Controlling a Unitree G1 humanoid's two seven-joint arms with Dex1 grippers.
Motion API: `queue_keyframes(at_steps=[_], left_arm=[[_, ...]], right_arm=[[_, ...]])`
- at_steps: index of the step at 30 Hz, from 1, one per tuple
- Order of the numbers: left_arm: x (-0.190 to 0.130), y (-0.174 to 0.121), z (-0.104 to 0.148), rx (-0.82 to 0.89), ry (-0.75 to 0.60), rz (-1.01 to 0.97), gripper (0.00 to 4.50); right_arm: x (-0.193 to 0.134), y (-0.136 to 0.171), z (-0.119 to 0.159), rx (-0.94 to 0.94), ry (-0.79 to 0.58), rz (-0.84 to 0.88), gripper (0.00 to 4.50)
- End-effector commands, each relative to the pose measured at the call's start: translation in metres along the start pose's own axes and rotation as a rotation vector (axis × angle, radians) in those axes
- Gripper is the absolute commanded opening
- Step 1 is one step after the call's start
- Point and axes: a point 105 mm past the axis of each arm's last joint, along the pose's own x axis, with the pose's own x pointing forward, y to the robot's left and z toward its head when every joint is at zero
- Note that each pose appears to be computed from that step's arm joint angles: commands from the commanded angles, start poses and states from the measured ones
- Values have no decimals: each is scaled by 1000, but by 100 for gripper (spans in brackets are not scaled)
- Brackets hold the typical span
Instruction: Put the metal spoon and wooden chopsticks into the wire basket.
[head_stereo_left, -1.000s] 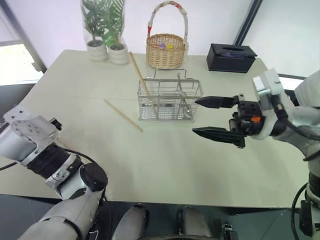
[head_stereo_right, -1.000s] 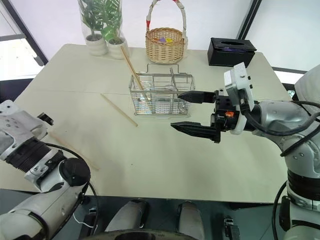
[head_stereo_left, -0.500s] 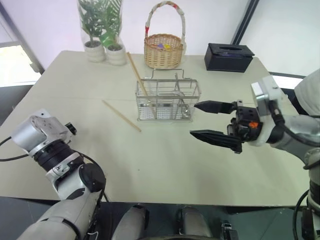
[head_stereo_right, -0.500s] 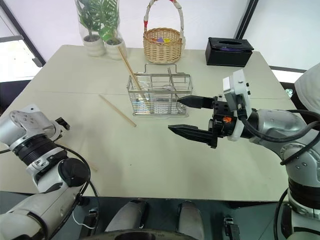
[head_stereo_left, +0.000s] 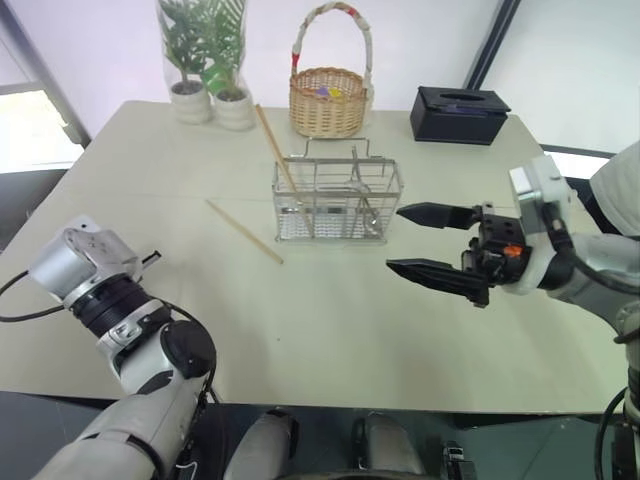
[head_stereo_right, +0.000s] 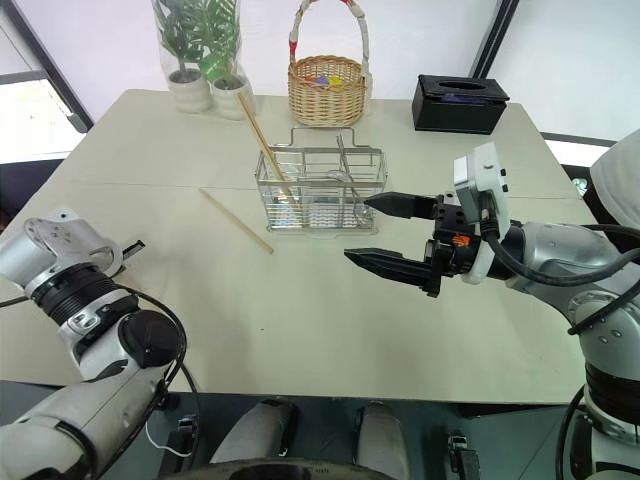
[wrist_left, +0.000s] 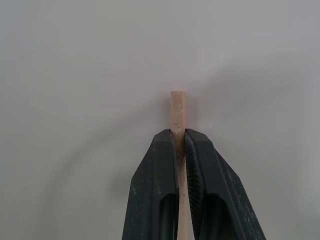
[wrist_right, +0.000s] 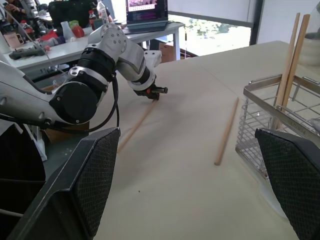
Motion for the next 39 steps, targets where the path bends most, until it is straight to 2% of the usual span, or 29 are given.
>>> queue_keyframes(at_steps=[1, 3, 6, 9, 12, 15, 17, 21, 26, 33, 39], left_arm=[[-16, -19, 38, -10, -145, -123, 5], [-30, -33, 68, -8, -272, -217, 5], [-68, -65, 122, 4, -533, -440, 5], [-116, -97, 154, 23, -719, -698, 5], [-176, -119, 176, 64, -901, -972, 5], [-229, -130, 188, 64, -1006, -1209, 5], [-254, -135, 191, 79, -1062, -1300, 5], [-296, -157, 184, 103, -1087, -1484, 5], [-312, -183, 163, 143, -1046, -1594, 5], [-299, -219, 114, 271, -983, -1652, 5], [-255, -243, 70, 359, -911, -1620, 5]], right_arm=[[-7, -2, 7, -46, -10, -25, 450], [-8, -2, 8, -46, -6, -32, 450], [-10, -2, 7, -49, 6, -40, 450], [-12, -3, 5, -52, 23, -56, 450], [-15, -5, 4, -51, 29, -77, 450], [-17, -6, 5, -51, 24, -97, 450], [-17, -5, 5, -48, 17, -107, 450], [-16, 0, 0, -38, 10, -129, 450], [-16, 3, -2, -35, -4, -160, 450], [-19, 5, -1, -38, -22, -198, 450], [-21, 6, 0, -36, -27, -221, 450]])
